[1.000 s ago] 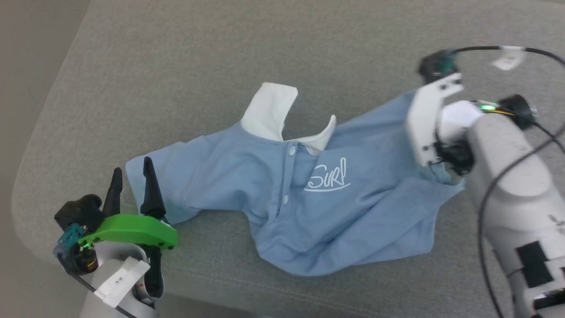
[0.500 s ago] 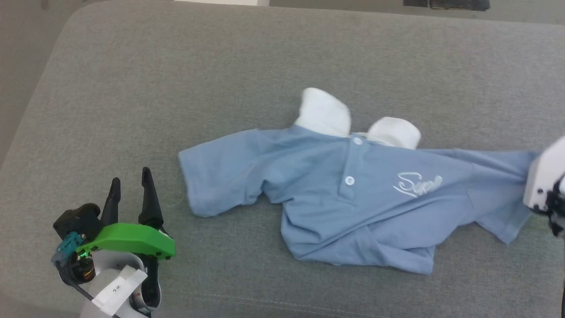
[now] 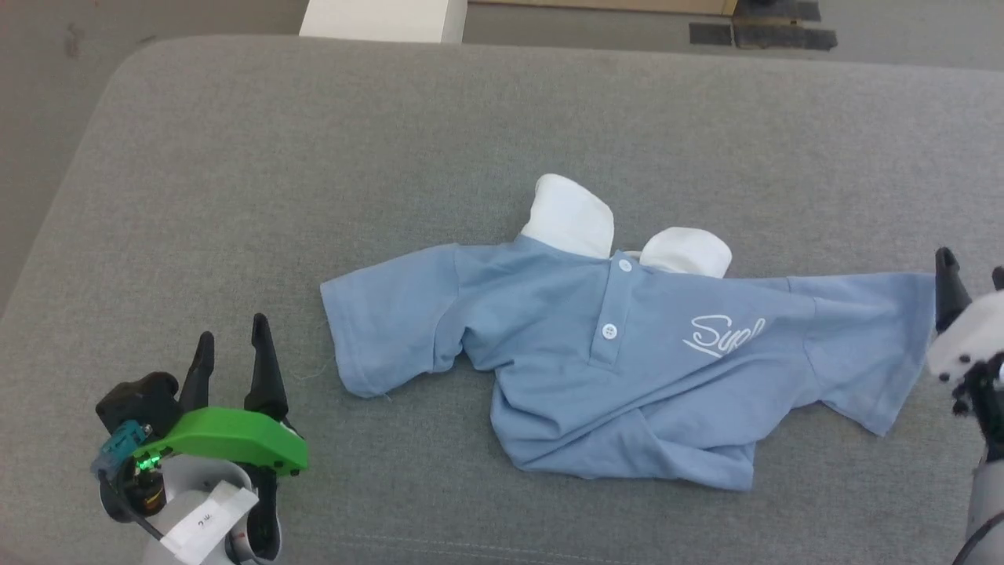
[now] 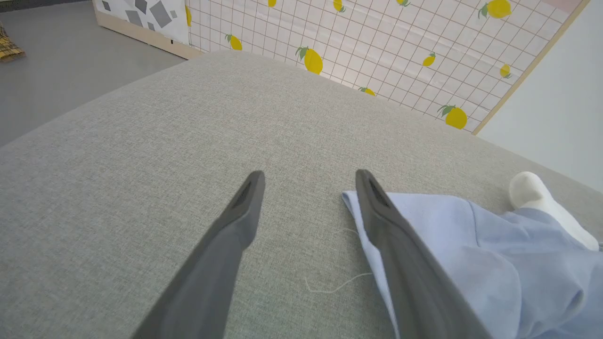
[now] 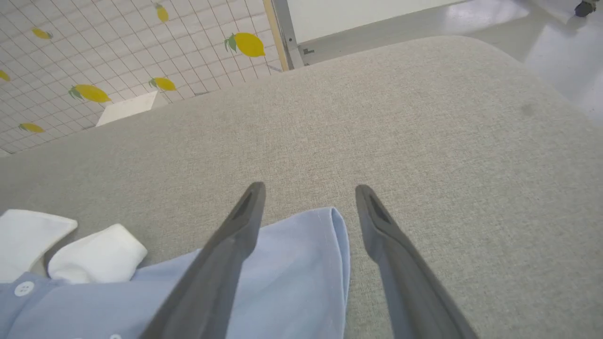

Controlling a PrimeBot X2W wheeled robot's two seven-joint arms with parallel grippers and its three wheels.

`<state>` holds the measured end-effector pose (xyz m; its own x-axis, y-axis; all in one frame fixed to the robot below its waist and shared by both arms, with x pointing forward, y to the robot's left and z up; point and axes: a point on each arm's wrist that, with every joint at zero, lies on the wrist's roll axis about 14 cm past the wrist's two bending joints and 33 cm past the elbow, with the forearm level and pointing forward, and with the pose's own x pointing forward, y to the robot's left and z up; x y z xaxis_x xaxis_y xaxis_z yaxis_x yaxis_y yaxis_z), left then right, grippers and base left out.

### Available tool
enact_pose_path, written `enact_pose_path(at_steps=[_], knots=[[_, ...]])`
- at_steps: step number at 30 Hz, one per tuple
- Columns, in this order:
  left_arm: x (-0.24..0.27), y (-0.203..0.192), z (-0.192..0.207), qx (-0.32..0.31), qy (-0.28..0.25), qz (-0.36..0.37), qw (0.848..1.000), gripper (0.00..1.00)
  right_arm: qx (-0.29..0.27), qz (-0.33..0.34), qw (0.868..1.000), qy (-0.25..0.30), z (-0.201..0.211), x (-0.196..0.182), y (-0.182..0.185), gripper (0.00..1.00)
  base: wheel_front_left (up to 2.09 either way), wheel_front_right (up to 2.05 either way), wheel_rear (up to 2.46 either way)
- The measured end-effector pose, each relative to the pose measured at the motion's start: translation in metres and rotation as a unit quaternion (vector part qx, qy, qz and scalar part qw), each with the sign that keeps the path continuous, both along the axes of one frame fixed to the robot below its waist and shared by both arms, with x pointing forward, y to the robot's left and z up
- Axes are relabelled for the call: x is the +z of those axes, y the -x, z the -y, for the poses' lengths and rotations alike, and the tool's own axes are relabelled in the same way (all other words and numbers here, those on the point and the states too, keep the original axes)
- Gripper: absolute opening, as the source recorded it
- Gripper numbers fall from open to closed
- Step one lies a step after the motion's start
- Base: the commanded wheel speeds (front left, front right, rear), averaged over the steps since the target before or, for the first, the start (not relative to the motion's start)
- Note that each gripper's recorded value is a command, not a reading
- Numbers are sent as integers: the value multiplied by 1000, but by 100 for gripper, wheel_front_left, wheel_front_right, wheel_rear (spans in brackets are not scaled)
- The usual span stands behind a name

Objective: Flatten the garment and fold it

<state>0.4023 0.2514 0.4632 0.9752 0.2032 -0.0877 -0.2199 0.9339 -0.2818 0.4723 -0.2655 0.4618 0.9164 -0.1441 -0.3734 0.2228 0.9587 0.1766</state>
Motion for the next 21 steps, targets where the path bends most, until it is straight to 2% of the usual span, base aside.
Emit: enact_pose_path(at_steps=[5, 7, 12, 15, 21], knots=[[3, 4, 7, -14, -3, -2, 1000, 100, 0, 32, 999, -3, -5, 7, 26, 100, 0, 0, 0], [4, -9, 23, -53, -13, -26, 998, 100, 0, 44, 999, -2, -4, 13, 37, 100, 0, 0, 0], [3, -47, 42, -112, -17, -107, 988, 100, 2, 48, 999, -5, -5, 17, 37, 100, 0, 0, 0], [-14, -60, 48, -140, -31, -200, 969, 100, 10, 48, 999, -8, -9, 18, 35, 100, 0, 0, 0], [-52, -67, 46, -155, -46, -366, 916, 100, 15, 40, 999, -14, -13, 9, 33, 100, 0, 0, 0]])
